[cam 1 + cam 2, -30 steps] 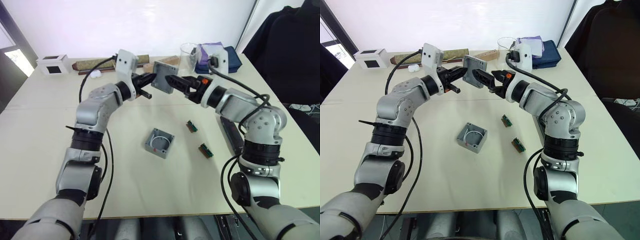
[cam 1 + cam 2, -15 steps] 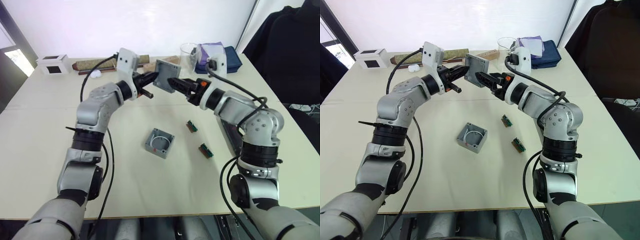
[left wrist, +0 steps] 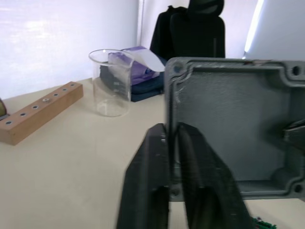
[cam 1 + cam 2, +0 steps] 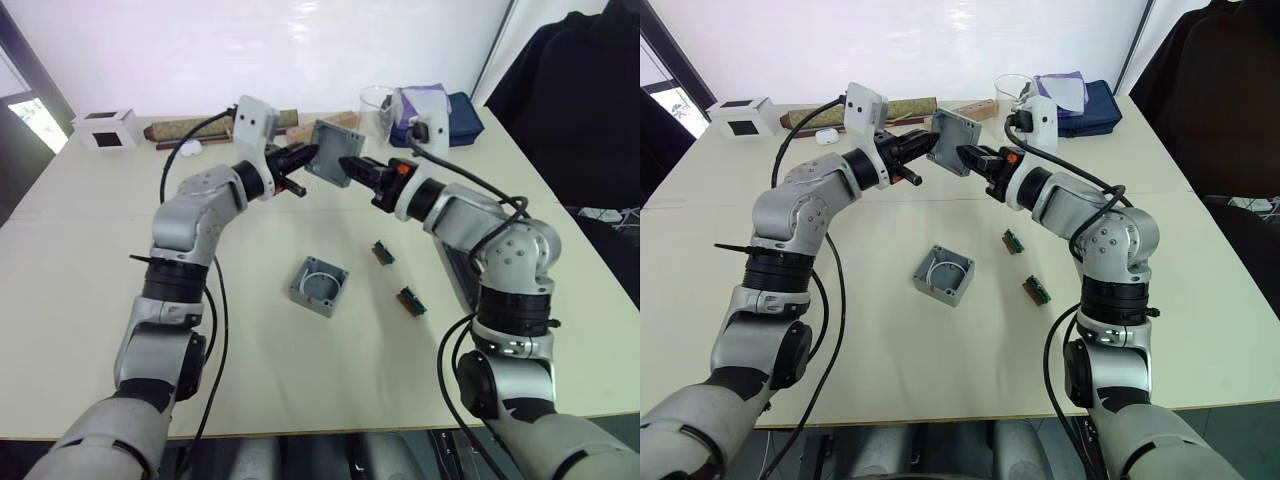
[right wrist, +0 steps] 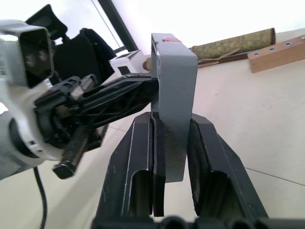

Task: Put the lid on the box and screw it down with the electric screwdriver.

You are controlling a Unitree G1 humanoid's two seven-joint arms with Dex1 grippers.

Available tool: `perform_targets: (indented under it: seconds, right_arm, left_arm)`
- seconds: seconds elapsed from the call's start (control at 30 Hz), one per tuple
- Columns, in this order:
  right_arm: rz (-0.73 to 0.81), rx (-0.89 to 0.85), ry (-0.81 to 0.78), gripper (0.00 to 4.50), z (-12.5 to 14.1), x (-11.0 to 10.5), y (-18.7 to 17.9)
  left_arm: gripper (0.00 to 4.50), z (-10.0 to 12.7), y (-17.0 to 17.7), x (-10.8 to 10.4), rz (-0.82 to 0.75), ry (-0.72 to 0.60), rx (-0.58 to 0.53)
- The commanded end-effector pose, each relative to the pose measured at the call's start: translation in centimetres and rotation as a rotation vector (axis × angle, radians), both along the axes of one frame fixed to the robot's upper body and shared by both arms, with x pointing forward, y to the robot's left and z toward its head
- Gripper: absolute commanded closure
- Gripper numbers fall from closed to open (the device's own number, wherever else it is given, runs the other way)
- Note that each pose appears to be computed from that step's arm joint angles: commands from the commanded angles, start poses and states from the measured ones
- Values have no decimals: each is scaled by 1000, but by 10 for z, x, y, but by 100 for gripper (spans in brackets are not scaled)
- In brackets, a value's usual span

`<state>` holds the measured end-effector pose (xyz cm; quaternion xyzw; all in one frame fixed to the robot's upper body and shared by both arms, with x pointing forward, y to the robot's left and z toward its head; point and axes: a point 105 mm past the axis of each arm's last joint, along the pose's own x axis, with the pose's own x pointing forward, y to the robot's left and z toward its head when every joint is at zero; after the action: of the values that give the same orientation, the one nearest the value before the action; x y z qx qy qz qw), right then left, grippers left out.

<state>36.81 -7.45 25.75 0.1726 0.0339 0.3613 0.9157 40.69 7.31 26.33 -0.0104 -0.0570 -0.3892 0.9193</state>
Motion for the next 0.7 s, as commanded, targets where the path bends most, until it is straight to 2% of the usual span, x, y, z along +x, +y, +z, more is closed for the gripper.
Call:
perform_targets:
  seconds: [0.03, 0.17, 0.23, 0.37, 0.43, 0.47, 0.5, 0.7]
  right_arm:
    - [9, 10, -75, 408, 15, -6, 1]
    - [12, 8, -90, 408, 16, -7, 1]
    - [4, -33, -138, 408, 19, -8, 0]
    - [-56, -191, -348, 408, 27, -15, -8]
    - [-61, -371, -525, 408, 21, -27, -11]
    - [-64, -450, -613, 408, 19, -33, -14]
    - [-61, -536, -708, 408, 16, -39, -15]
    - [28, -965, -1135, 408, -26, -63, -14]
  left_arm:
    - [252, 21, 2, -9, -31, -73, -16]
    - [87, 22, 7, -11, -41, -93, 19]
    - [16, 33, 25, -11, -38, -91, 11]
    - [16, 44, 55, -20, -78, -46, -18]
    - [16, 42, 70, -22, -62, 1, -44]
    - [68, 40, 74, -24, -66, 21, -55]
    - [85, 37, 76, -26, -74, 36, -57]
    - [320, 10, 77, -34, -94, 108, -20]
